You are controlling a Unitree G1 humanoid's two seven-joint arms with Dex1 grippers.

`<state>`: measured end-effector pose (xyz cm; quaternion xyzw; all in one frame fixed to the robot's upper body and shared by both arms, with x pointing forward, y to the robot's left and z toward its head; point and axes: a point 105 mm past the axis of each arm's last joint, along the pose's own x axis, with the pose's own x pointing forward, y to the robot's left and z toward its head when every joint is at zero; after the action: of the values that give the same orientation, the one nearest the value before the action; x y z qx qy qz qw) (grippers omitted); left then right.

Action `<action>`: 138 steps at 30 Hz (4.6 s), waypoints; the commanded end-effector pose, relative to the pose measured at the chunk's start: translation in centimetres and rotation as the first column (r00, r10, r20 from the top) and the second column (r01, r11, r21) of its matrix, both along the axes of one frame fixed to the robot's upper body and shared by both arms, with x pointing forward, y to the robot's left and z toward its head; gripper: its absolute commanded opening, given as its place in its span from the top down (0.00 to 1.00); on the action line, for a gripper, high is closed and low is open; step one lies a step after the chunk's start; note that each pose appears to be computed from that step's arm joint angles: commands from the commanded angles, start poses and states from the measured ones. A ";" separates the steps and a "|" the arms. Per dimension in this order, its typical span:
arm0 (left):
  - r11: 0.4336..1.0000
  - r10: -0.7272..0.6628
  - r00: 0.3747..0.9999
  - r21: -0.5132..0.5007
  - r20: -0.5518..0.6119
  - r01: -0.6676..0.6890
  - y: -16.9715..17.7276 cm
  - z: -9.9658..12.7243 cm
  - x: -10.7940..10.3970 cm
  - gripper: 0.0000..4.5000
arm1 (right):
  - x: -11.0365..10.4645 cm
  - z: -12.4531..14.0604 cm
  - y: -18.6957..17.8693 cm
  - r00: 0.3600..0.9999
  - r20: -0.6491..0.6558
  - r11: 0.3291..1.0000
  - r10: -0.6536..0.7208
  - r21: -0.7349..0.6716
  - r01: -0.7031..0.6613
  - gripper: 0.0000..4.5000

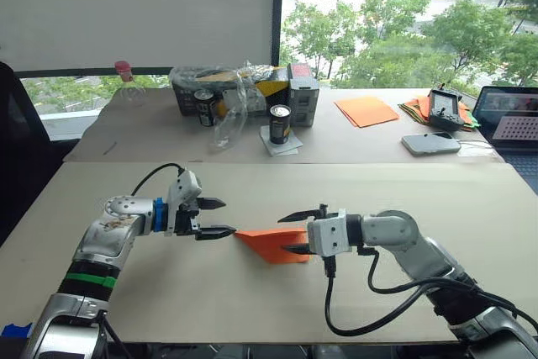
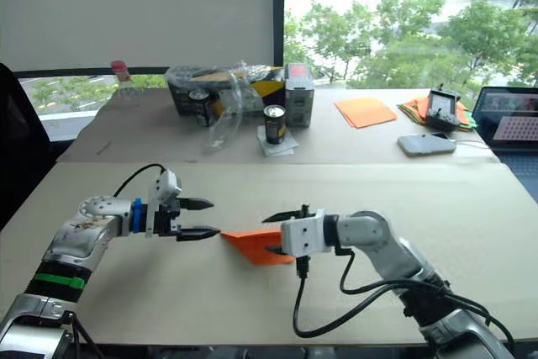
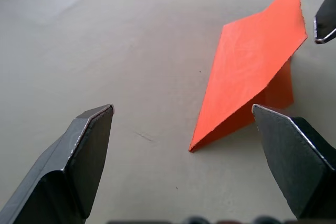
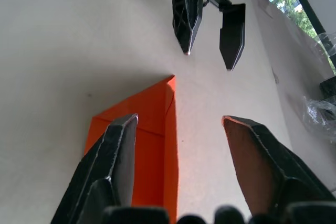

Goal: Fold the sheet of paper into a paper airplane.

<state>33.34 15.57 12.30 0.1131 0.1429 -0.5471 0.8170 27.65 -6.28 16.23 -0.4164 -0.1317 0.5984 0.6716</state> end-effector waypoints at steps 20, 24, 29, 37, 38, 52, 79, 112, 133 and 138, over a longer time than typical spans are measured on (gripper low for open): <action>0.976 -0.207 0.975 0.091 0.076 0.200 -6.3 -3.1 -0.7 0.99 | 0.0 2.1 -3.8 0.871 -0.382 0.901 -0.309 0.177 0.397 0.26; 0.970 -0.221 0.973 0.117 0.065 0.212 -6.1 -4.2 -1.2 0.99 | -0.5 0.7 -3.6 0.859 -0.405 0.903 -0.313 0.153 0.402 0.26; 0.963 -0.232 0.970 0.155 0.067 0.220 -5.5 -5.1 -1.6 0.99 | -1.9 -2.1 -3.6 0.880 -0.372 0.944 -0.295 0.031 0.330 0.26; 0.961 -0.235 0.969 0.172 0.081 0.218 -5.2 -5.4 -1.6 0.99 | -0.8 -4.5 -3.4 0.939 -0.226 0.966 -0.259 -0.067 0.250 0.26; 0.960 -0.234 0.968 0.177 0.084 0.217 -5.1 -5.4 -1.5 0.99 | -0.5 -4.5 -3.3 0.940 -0.228 0.967 -0.254 -0.061 0.246 0.26; 0.967 -0.205 0.973 0.179 0.106 0.184 -4.4 -4.6 -0.9 1.00 | 1.0 -3.9 -2.9 0.955 -0.214 0.979 -0.203 -0.056 0.195 0.45; 0.965 -0.204 0.973 0.189 0.106 0.182 -4.2 -4.4 -0.6 1.00 | 1.1 -5.2 -2.6 0.969 -0.182 0.982 -0.166 -0.119 0.146 0.79; 0.942 -0.311 0.950 0.145 0.031 0.303 -5.8 -5.2 -3.9 1.00 | -0.9 -4.7 -0.4 0.814 -0.567 0.991 -0.130 -0.046 0.126 0.99; 0.957 -0.236 0.969 0.189 0.074 0.219 -3.6 -4.5 -2.3 1.00 | 2.3 -5.9 -2.1 0.709 -0.680 0.973 -0.188 -0.032 0.228 0.99; 0.958 -0.237 0.968 0.185 0.078 0.220 -3.8 -4.4 -2.3 1.00 | 2.6 -6.9 -2.7 0.682 -0.691 0.965 -0.240 -0.093 0.245 0.99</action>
<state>30.86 11.46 8.08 0.2192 0.1281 -0.6236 0.7394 29.92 -8.64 8.88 -0.1675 0.1862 0.6237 0.7404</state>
